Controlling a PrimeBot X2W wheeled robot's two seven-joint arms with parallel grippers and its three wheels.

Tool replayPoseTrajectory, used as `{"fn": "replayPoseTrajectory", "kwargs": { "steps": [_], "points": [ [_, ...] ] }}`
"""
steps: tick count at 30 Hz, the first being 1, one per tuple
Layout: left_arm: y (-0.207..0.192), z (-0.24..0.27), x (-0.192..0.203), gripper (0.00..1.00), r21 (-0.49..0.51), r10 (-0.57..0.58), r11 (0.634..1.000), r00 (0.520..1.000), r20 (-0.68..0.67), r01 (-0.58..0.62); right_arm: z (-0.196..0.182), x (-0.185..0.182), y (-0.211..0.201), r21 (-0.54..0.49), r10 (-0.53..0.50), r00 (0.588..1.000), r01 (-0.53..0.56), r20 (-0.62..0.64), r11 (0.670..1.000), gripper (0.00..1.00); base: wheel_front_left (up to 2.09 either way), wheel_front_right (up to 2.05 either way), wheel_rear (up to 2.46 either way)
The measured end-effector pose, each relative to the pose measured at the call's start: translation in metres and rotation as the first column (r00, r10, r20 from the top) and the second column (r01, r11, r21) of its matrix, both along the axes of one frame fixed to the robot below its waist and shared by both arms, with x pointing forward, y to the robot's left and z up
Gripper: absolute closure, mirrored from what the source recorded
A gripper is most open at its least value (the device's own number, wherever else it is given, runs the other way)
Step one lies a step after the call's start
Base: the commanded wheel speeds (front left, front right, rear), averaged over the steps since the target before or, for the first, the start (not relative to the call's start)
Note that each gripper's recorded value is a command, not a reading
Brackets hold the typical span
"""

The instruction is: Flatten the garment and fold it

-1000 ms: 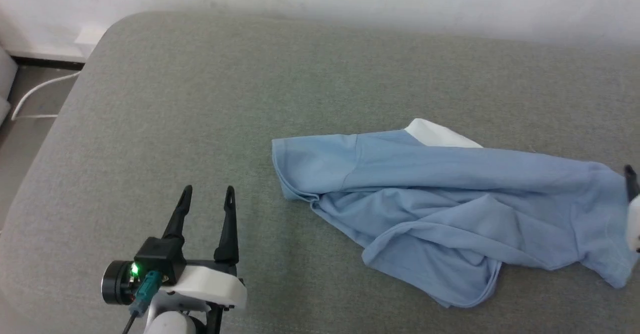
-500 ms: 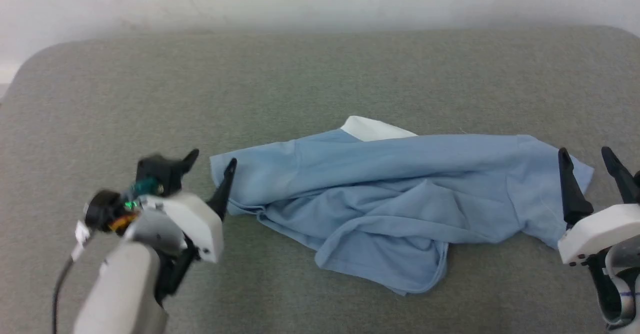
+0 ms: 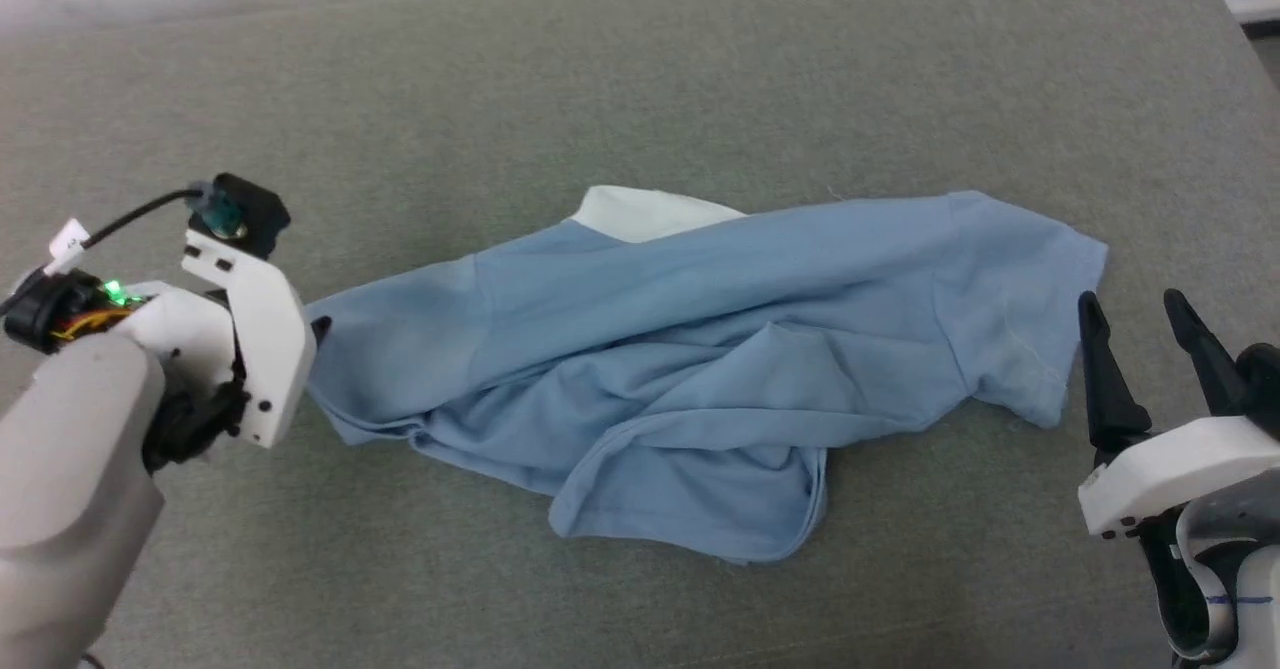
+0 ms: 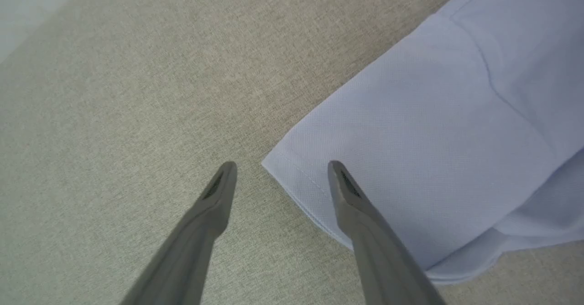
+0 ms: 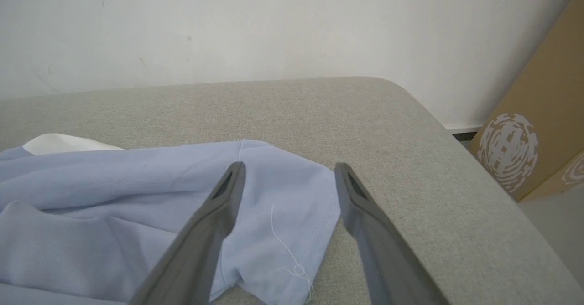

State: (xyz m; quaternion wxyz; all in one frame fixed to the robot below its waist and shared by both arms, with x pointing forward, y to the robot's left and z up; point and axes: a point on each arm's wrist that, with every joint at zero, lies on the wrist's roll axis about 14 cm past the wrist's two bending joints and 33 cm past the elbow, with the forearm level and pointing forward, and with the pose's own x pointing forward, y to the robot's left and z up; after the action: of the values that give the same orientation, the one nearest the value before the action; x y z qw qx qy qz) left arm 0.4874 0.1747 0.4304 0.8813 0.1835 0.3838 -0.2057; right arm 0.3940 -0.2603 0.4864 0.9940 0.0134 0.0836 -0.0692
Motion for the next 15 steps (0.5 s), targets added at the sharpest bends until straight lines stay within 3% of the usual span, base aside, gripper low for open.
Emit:
{"fn": "replayPoseTrajectory", "kwargs": {
  "steps": [15],
  "points": [
    [-0.004, -0.05, 0.009, 0.0, 0.098, -0.092, 0.989, 0.985, -0.144, 0.106, -0.027, -0.009, -0.017, -0.012, -0.062, 0.995, 0.062, -0.08, 0.998, 0.0, 0.0, 0.0, 0.0]
  ]
}}
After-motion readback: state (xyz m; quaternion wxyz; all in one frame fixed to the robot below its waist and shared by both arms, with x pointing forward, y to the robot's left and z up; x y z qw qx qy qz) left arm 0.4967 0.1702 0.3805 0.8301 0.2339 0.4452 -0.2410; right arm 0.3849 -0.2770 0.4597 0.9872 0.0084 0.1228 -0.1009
